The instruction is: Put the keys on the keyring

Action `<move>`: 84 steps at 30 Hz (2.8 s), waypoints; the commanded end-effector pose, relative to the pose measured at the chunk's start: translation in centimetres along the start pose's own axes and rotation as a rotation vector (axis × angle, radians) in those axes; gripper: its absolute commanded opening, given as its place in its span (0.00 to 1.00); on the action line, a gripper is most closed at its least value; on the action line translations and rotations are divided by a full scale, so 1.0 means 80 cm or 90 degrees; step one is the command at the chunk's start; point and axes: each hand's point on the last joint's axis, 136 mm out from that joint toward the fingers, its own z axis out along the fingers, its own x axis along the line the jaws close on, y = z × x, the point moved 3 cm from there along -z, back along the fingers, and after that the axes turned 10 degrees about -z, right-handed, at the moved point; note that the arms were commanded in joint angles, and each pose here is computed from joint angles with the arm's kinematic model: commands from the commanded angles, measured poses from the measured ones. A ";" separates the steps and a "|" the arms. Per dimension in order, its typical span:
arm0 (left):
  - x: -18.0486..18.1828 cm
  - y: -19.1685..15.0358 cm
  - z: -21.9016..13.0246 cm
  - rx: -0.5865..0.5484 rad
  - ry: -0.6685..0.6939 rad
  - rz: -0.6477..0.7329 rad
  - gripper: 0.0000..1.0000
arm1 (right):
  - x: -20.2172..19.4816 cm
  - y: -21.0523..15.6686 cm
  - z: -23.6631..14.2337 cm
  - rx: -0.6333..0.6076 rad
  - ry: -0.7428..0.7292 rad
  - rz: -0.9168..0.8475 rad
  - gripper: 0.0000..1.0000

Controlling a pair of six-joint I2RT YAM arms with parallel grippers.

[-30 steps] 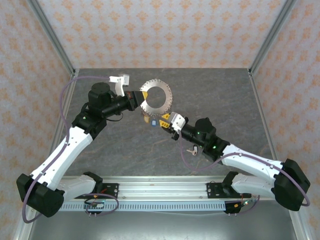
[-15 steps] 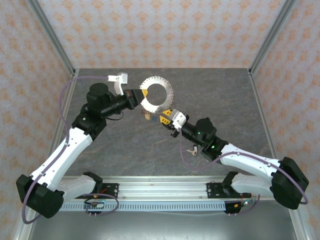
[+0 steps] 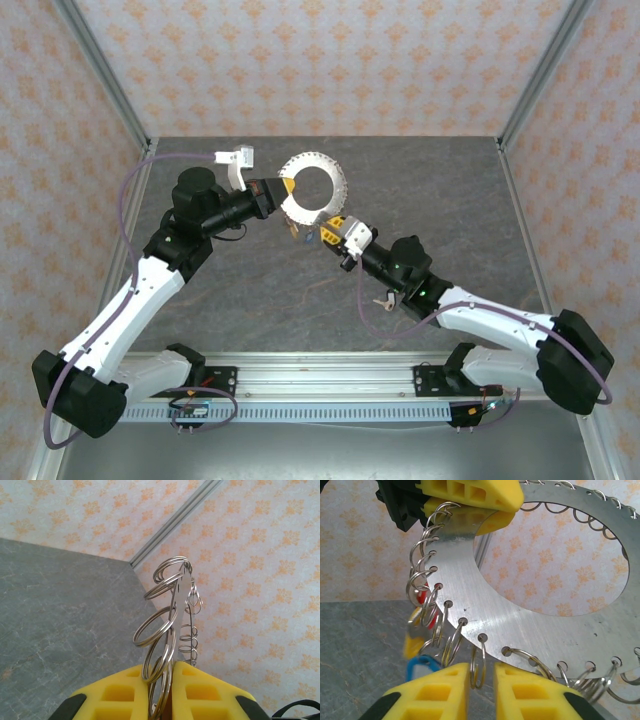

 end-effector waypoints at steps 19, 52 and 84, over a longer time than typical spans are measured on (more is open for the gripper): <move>-0.025 0.015 -0.012 -0.041 -0.048 0.011 0.00 | 0.002 0.009 0.001 -0.036 -0.006 0.009 0.09; 0.034 -0.001 -0.002 -0.071 0.044 -0.075 0.07 | -0.012 0.011 0.005 0.016 -0.029 0.177 0.00; 0.216 -0.113 0.008 -0.028 0.305 -0.197 0.57 | 0.005 -0.118 0.012 0.463 0.099 0.118 0.00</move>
